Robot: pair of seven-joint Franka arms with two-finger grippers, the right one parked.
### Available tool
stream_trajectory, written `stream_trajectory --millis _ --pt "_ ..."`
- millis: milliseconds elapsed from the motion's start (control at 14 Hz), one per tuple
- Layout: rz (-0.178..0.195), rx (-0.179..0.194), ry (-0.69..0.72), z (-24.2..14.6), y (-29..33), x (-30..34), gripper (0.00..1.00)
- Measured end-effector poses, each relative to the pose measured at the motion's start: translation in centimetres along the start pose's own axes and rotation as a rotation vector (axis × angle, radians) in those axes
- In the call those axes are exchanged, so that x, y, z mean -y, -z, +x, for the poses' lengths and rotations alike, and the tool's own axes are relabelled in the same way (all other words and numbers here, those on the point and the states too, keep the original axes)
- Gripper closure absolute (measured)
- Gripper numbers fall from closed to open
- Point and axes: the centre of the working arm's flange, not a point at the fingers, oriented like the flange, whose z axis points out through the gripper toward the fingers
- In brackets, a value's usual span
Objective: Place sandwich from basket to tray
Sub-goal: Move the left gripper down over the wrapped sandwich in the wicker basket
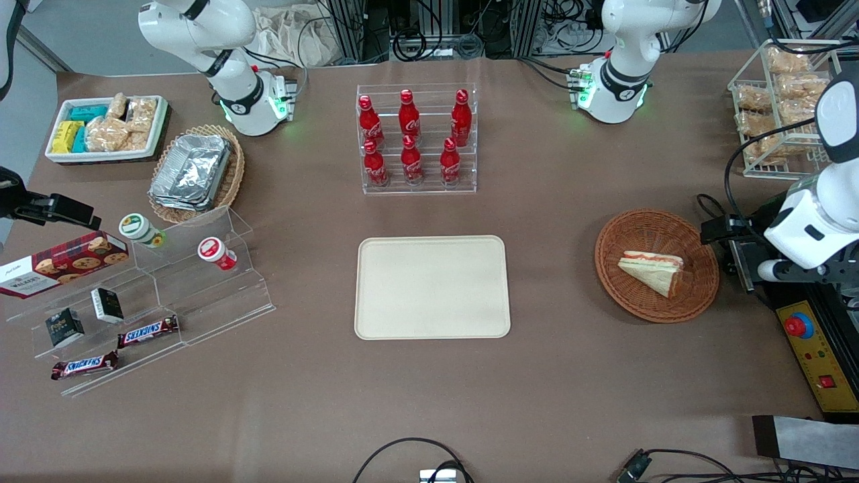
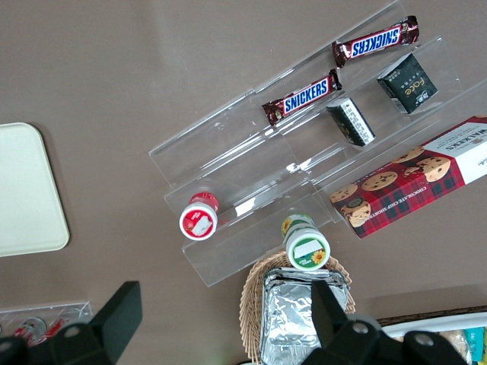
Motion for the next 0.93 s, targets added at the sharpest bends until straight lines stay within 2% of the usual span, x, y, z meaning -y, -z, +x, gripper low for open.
stream_trajectory --millis 143,286,429,714,929 --pt "0.008 0.024 0.088 0.5 -1.8 0.8 0.0" --pt "0.009 0.002 0.155 1.3 -4.5 1.5 0.0" --pt "0.001 -0.027 0.282 1.7 -8.1 3.0 0.0" --pt "-0.004 -0.039 0.584 1.1 -16.2 3.8 0.0" --pt "-0.011 -0.038 0.715 0.4 -20.4 3.3 0.0"
